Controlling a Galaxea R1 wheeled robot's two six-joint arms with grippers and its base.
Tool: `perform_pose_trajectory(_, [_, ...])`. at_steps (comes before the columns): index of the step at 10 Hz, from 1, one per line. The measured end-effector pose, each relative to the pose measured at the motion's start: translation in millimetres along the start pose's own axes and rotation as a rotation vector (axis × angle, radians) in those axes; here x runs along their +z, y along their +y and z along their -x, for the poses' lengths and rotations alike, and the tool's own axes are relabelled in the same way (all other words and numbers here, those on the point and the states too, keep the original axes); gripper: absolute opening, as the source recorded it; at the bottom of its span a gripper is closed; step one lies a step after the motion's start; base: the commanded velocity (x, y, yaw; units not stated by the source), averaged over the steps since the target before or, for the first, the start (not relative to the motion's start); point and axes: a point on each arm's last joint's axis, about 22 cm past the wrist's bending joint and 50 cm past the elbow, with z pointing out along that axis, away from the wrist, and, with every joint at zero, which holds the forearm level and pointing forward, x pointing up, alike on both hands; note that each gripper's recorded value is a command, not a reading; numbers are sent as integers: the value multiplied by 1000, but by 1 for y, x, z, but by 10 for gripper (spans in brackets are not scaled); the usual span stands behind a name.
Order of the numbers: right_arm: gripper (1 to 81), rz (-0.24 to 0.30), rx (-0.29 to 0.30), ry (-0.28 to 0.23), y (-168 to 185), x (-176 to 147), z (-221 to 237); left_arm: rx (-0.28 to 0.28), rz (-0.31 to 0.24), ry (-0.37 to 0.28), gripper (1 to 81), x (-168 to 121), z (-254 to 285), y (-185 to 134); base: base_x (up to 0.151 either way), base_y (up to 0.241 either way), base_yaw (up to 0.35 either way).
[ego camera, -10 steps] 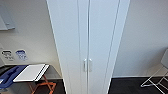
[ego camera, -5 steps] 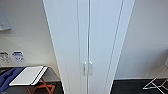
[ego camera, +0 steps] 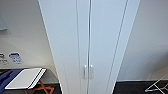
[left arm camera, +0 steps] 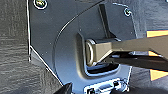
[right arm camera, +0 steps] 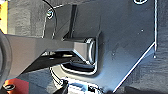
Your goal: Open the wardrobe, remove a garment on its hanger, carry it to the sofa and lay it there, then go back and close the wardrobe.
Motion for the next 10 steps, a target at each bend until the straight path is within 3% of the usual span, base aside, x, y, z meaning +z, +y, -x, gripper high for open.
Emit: perform_pose_trajectory(10, [811, -7, 2, 7, -4, 1, -1, 0, -3, -2, 811, -2, 1, -3, 0, 0, 0])
